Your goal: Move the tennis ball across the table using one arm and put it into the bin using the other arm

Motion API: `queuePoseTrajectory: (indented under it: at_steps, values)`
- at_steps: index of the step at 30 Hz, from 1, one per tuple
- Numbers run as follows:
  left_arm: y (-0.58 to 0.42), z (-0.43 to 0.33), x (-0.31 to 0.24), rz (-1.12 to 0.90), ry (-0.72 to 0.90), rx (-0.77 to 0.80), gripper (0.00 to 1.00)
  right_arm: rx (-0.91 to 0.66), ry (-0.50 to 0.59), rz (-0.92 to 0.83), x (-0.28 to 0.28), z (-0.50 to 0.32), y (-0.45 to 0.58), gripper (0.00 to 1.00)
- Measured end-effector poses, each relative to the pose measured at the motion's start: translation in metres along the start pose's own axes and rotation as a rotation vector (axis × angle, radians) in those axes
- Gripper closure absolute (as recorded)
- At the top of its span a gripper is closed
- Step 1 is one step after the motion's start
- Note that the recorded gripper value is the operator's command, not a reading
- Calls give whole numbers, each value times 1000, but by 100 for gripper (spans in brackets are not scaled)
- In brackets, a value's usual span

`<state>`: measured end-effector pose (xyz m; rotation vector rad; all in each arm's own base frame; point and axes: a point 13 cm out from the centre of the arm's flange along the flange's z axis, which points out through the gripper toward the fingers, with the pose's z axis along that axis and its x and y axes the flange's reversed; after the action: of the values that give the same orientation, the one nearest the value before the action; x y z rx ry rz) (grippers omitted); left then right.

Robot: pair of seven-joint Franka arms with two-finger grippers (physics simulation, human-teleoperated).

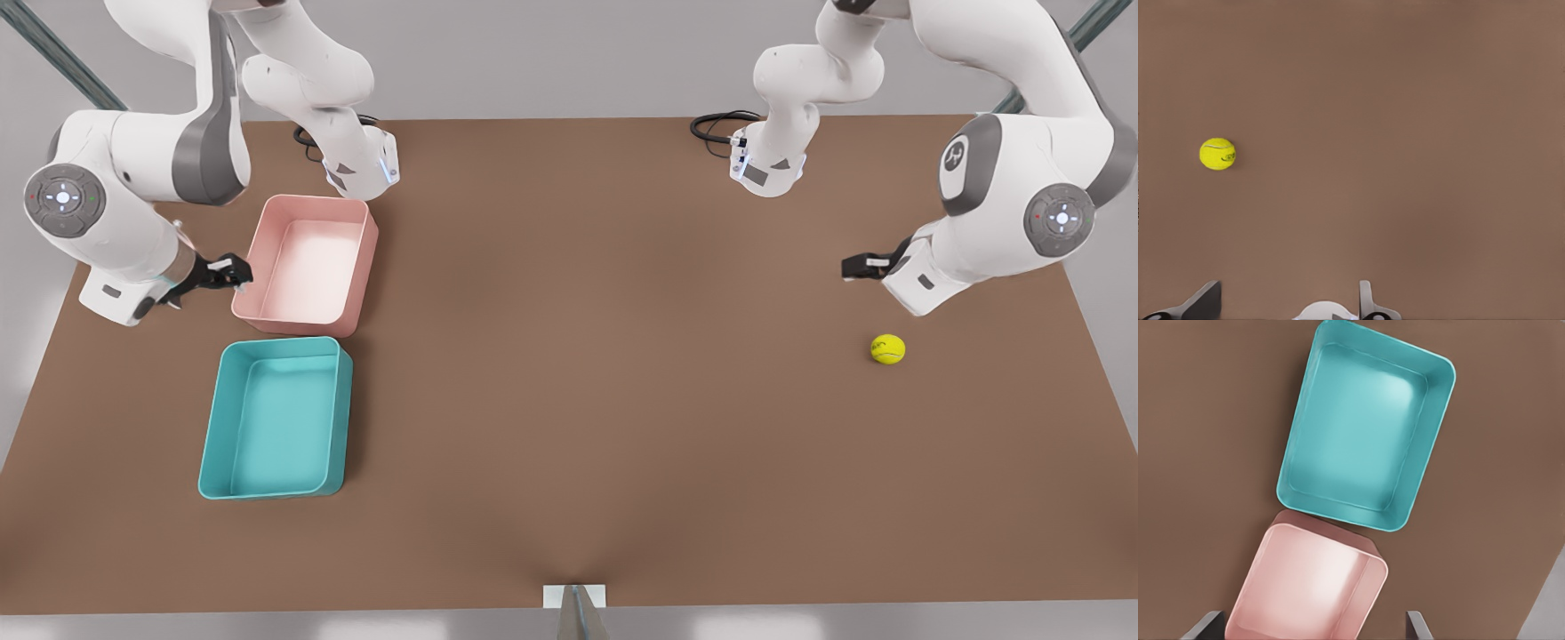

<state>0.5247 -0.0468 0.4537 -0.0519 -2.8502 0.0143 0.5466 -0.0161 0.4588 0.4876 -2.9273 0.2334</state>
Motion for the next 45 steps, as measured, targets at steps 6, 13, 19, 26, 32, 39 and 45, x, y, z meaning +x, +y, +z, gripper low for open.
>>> queuePoseTrajectory:
  at_steps: [6,13,19,26,32,39,45]
  values:
    - [4,-1,-11,-2,-36,1,78,77,-96,-63,-62,-22,-5,0]
    - [122,119,-84,28,22,33,79,-12,-92,-11,-73,-3,-4,0]
    - [240,215,-98,307,-6,70,79,-68,-85,-1,-40,3,4,0]
    - [280,320,-75,834,33,-18,79,-74,-94,-15,-41,3,7,0]
    - [297,346,-80,1159,12,-99,79,-74,-94,-26,-41,4,4,0]
    - [311,375,-82,1368,11,-115,79,-71,-96,-41,-44,4,4,0]
    - [308,394,-69,1487,21,-89,79,-66,-94,-52,-45,5,4,0]
